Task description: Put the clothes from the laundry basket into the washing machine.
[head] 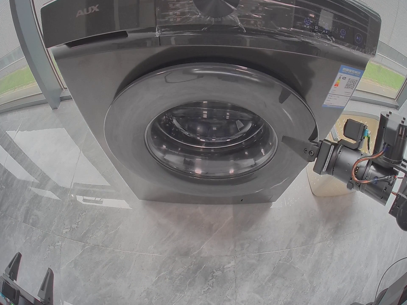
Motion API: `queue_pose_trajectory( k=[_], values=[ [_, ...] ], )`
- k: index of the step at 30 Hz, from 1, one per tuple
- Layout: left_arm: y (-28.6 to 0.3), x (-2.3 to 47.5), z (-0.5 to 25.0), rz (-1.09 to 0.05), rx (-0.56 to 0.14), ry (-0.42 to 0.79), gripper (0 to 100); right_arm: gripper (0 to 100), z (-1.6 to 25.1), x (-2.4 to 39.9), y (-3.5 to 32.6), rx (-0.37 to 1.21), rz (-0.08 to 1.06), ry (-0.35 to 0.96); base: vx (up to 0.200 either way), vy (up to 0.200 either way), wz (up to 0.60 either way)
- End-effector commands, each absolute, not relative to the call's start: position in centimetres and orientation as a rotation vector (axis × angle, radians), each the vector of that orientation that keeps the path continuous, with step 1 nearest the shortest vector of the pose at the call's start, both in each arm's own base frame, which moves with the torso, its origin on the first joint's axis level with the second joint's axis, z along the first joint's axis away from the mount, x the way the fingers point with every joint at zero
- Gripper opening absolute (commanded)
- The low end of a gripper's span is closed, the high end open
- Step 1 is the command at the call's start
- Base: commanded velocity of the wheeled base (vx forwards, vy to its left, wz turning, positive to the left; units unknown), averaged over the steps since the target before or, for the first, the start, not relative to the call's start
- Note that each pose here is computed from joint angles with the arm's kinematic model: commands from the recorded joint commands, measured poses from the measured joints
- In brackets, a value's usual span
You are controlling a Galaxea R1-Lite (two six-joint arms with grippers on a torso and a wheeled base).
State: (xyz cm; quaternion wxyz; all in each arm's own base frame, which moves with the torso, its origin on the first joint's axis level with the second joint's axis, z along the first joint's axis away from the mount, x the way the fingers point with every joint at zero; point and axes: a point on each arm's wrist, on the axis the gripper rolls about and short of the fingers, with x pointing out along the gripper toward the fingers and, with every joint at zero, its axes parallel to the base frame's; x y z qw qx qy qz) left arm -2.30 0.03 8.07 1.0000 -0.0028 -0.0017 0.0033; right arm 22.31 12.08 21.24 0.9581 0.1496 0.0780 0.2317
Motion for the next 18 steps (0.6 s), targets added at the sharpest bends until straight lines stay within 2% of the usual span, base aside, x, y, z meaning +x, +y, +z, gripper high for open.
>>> queue_pose_trajectory(
  k=[1,2,4,13,15,18],
  values=[
    [0.0,-2.2,7.6,0.008,-0.009,0.008,100,100,21.9,22.5,11.9,0.31,0.452,0.116,0.0,0.0,0.0],
    [0.0,-2.2,7.6,0.008,-0.009,0.008,100,100,22.8,22.9,11.8,0.328,0.399,0.04,0.0,0.0,0.0],
    [0.0,-2.2,7.6,0.006,-0.011,0.008,100,100,22.8,22.8,11.7,0.334,0.374,0.015,0.0,0.0,0.0],
    [0.0,-2.2,7.6,0.006,-0.012,0.006,100,100,20.5,20.6,11.5,0.288,0.402,0.088,0.0,0.0,0.0],
    [0.0,-2.2,7.6,0.006,-0.014,0.006,100,100,18.7,16.2,11.2,0.232,0.556,0.147,0.0,0.0,0.0],
    [0.0,-2.2,7.6,0.006,-0.017,0.005,100,100,17.0,12.4,10.0,0.195,0.701,0.179,0.0,0.0,0.0]
  ],
)
